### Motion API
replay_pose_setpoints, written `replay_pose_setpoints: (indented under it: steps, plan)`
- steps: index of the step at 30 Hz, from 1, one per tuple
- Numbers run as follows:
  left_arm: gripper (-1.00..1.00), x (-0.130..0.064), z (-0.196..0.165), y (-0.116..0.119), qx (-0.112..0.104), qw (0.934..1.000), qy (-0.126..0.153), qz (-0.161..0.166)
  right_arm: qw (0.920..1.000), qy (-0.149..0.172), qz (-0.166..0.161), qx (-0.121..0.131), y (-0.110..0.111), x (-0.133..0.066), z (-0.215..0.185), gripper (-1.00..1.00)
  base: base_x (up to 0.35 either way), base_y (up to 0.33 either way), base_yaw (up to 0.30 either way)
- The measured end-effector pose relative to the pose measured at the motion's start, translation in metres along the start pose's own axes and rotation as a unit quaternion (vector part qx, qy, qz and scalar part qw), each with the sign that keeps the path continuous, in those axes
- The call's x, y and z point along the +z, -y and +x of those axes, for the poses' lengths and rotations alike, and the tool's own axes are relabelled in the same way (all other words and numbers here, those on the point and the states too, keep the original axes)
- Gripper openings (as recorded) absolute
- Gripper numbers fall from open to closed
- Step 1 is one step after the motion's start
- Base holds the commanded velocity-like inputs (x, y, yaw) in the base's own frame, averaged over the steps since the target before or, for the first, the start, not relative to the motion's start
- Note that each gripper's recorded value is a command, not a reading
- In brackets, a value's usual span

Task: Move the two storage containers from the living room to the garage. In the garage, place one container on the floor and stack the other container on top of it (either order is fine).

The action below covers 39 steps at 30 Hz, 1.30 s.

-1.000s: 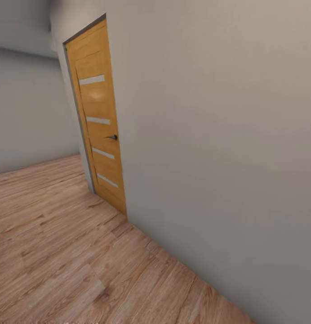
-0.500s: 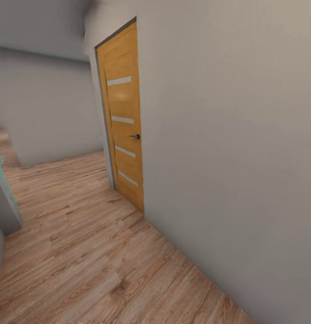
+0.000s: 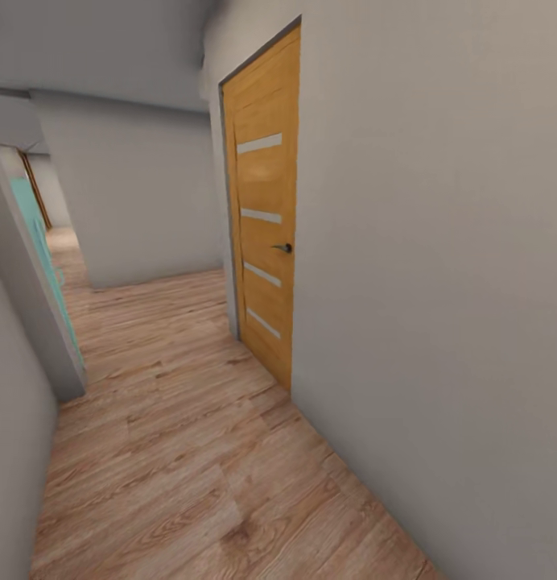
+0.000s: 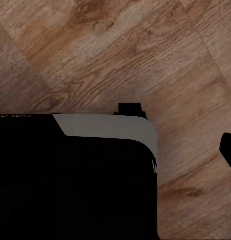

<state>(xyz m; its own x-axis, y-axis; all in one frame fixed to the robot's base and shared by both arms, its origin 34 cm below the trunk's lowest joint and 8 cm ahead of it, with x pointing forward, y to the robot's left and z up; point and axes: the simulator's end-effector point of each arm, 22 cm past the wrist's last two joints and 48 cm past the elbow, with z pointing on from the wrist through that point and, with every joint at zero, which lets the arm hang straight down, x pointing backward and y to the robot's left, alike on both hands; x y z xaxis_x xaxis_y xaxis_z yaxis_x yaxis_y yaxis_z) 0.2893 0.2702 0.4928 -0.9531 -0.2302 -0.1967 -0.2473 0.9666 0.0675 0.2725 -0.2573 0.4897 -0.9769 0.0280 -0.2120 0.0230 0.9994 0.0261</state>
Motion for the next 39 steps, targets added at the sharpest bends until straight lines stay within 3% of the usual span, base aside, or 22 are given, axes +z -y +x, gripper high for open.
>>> replay_pose_setpoints:
  steps: [39]
  plan:
    - [1.0, 0.0, 0.0006, 0.0002, 0.001, 1.0, -0.001, 0.0, 1.0, 0.002, 0.005, 0.0, 0.0035, -0.0001, -0.001, 1.0, 0.322, -0.01, 0.299]
